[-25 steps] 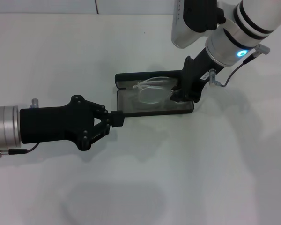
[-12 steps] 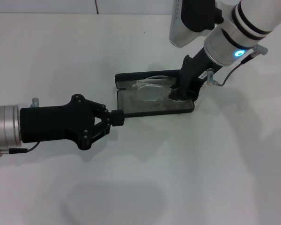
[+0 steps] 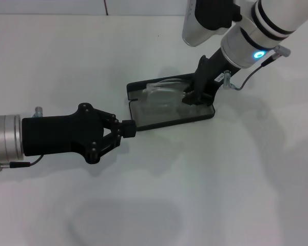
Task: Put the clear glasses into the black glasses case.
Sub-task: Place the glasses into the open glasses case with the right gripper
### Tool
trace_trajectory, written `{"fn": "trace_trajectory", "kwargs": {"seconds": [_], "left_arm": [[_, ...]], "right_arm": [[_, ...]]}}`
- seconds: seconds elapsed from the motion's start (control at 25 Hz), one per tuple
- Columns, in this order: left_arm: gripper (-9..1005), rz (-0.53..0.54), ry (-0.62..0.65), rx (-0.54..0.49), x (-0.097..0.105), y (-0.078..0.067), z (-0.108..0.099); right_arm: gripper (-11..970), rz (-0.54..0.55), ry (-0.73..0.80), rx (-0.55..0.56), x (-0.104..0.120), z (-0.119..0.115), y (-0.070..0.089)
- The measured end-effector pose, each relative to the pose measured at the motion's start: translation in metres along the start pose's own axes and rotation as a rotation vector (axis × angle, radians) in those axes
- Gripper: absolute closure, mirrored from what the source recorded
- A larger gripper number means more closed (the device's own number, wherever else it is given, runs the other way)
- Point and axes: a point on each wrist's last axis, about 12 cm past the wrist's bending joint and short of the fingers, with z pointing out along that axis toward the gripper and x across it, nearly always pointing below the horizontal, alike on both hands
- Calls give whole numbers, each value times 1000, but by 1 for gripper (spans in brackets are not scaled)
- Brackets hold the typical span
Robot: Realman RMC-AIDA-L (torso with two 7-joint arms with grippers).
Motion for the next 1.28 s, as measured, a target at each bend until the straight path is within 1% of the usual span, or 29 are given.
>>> {"fn": "trace_trajectory", "kwargs": {"seconds": [0.24,1.28], "left_arm": [[947,1,0,-1,0,0,0],[946,15,-2,-4,-6,5,0]], "right_arm": [[777,8,-12,17,1,1,-1],[774,-3,3,-9,-2,-1,4]]}}
